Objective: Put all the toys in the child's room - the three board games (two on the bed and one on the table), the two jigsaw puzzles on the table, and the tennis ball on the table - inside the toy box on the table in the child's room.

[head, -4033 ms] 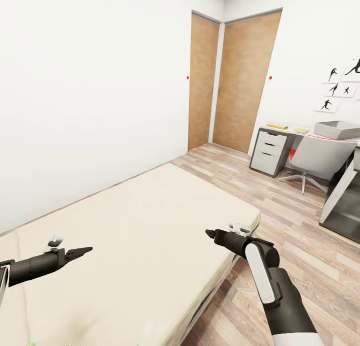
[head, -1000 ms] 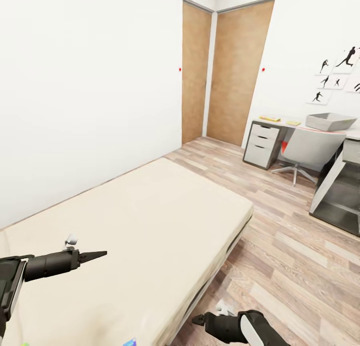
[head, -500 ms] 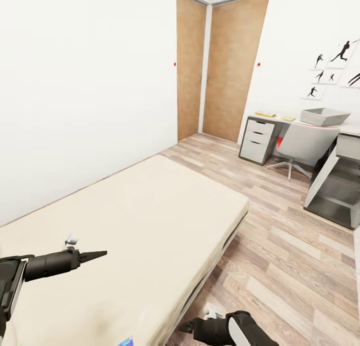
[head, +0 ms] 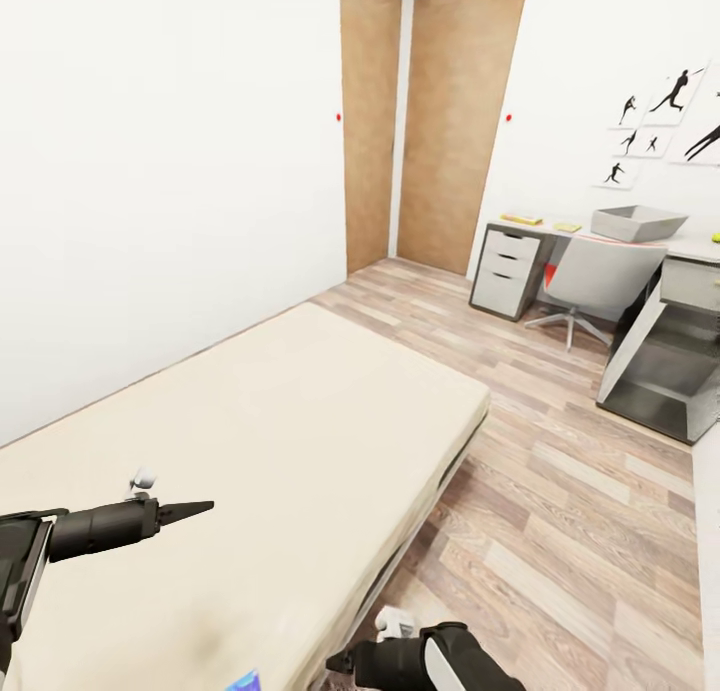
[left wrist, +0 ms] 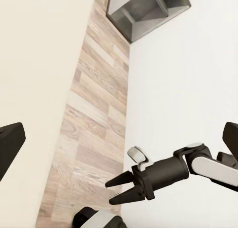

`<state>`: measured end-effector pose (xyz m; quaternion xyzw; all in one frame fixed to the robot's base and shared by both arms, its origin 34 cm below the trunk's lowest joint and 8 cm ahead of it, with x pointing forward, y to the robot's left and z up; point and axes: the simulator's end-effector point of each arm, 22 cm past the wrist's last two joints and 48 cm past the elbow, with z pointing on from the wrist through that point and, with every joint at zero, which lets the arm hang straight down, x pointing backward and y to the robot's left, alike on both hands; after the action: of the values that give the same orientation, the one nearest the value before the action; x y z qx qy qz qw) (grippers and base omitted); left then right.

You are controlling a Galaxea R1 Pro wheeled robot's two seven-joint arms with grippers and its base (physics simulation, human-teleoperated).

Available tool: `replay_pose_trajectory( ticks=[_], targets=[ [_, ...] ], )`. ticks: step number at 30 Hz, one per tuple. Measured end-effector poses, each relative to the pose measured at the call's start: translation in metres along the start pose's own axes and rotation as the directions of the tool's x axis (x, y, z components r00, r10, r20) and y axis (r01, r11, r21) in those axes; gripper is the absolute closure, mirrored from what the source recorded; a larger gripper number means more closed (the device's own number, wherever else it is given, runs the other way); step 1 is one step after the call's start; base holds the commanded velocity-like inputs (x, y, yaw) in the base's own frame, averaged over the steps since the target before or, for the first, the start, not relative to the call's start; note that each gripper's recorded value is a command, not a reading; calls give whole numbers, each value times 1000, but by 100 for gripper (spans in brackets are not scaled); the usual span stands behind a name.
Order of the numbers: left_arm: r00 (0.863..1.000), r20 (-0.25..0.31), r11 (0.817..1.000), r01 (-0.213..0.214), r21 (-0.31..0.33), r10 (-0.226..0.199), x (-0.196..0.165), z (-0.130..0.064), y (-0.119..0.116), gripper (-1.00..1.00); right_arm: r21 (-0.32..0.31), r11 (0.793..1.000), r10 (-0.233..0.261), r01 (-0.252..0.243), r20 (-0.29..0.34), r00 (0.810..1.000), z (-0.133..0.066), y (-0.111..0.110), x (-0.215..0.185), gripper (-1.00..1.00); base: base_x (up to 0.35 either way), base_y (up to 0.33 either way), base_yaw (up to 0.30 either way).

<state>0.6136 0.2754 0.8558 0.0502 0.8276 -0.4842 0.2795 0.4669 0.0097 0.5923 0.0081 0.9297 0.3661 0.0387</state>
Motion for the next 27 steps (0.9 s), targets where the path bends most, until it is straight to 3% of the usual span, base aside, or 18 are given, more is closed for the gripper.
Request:
replay_pose_trajectory(
  ticks=[16, 22, 27],
  targets=[
    [1000, -9, 1000, 19, -6, -19, 5, 3, 9, -100, -2, 1000, -17, 17, -27, 999, 9, 1, 10, -100, 0, 0, -79],
    [1000, -10, 1000, 27, -9, -27, 7, 4, 13, -100, 0, 999, -52, 52, 48, 998, 10, -1, -5, -100, 0, 0, -80],
    [999, -13, 999, 33, -11, -33, 8, 4, 16, -100, -2, 999, -54, 54, 62, 997, 12, -2, -7, -100, 0, 0, -80]
  ],
)
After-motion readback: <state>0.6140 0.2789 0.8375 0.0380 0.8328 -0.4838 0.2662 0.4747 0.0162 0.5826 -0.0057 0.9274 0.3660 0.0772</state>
